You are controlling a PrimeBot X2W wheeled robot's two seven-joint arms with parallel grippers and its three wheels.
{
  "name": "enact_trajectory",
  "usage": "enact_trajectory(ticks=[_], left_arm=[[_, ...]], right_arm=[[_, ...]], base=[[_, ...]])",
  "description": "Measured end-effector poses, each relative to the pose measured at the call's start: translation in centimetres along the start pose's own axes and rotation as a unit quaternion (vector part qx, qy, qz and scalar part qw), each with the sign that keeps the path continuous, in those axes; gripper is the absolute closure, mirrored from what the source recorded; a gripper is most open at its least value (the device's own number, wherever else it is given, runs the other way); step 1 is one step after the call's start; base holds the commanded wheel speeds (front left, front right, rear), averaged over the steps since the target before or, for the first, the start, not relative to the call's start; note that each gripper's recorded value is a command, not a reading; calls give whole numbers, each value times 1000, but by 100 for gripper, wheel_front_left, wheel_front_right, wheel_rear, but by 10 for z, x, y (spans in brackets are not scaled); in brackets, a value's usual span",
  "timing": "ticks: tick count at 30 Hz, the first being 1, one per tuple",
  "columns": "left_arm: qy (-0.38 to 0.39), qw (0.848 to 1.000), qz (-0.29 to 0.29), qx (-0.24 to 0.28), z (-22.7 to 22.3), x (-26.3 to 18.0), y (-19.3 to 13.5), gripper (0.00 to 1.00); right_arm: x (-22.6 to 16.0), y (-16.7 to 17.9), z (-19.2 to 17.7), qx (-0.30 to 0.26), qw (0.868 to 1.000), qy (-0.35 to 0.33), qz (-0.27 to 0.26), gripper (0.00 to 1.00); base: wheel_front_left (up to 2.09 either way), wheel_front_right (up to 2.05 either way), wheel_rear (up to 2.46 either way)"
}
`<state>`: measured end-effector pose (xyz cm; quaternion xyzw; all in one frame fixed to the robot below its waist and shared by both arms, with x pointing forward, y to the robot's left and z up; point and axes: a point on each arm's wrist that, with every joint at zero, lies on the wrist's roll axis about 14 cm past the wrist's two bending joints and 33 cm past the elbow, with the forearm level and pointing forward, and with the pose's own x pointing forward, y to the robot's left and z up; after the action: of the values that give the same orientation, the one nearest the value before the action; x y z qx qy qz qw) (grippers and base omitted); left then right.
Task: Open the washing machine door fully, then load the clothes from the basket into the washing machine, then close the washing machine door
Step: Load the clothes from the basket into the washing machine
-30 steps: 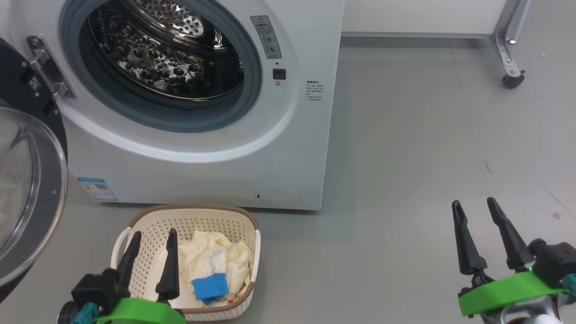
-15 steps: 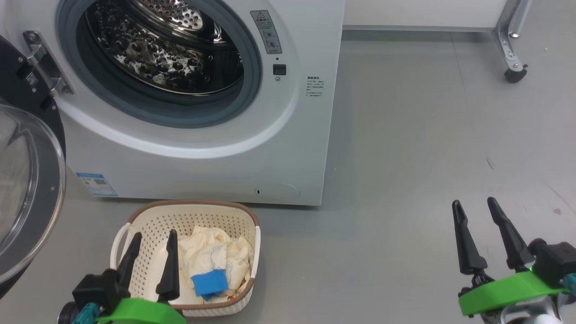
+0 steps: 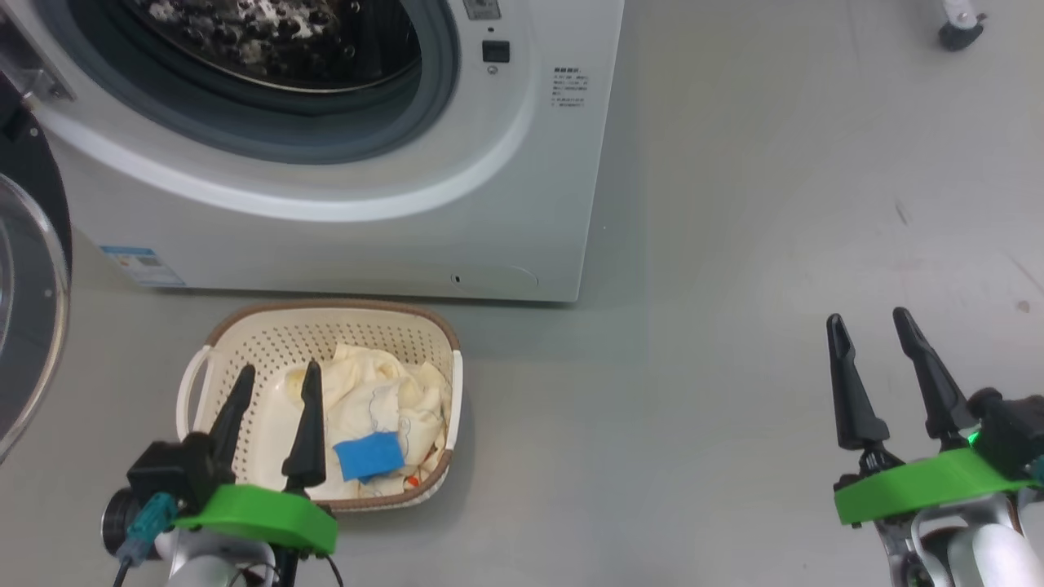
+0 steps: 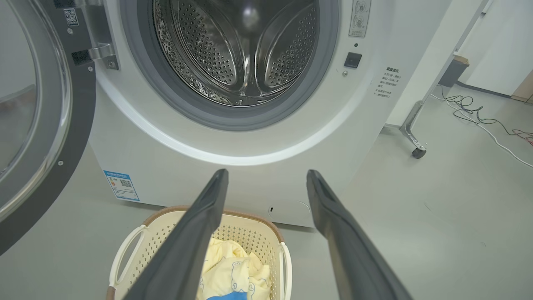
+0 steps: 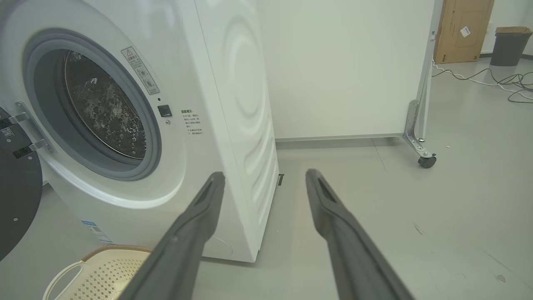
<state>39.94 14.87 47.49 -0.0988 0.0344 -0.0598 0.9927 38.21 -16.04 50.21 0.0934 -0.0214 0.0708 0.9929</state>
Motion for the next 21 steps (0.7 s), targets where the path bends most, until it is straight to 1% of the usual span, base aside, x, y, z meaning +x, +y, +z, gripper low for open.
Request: enact_trajectory(ticks=[4, 9, 14, 21], left_arm=[[27, 1000, -3, 0, -17, 24, 2, 0], [99, 995, -2, -7, -62, 47, 11, 0], [166, 986, -8, -11, -108, 71, 18, 0], [250, 968, -26, -5, -170, 103, 19, 0]], right_arm=[[16, -6, -13, -7, 1000, 15, -2, 0], [29, -13, -39, -8, 999, 47, -7, 0], [44, -22, -61, -15, 998, 67, -10, 0], [56, -37, -85, -23, 996, 89, -21, 0]], base=[[0, 0, 0], [0, 0, 0], [0, 0, 0], [0, 0, 0]])
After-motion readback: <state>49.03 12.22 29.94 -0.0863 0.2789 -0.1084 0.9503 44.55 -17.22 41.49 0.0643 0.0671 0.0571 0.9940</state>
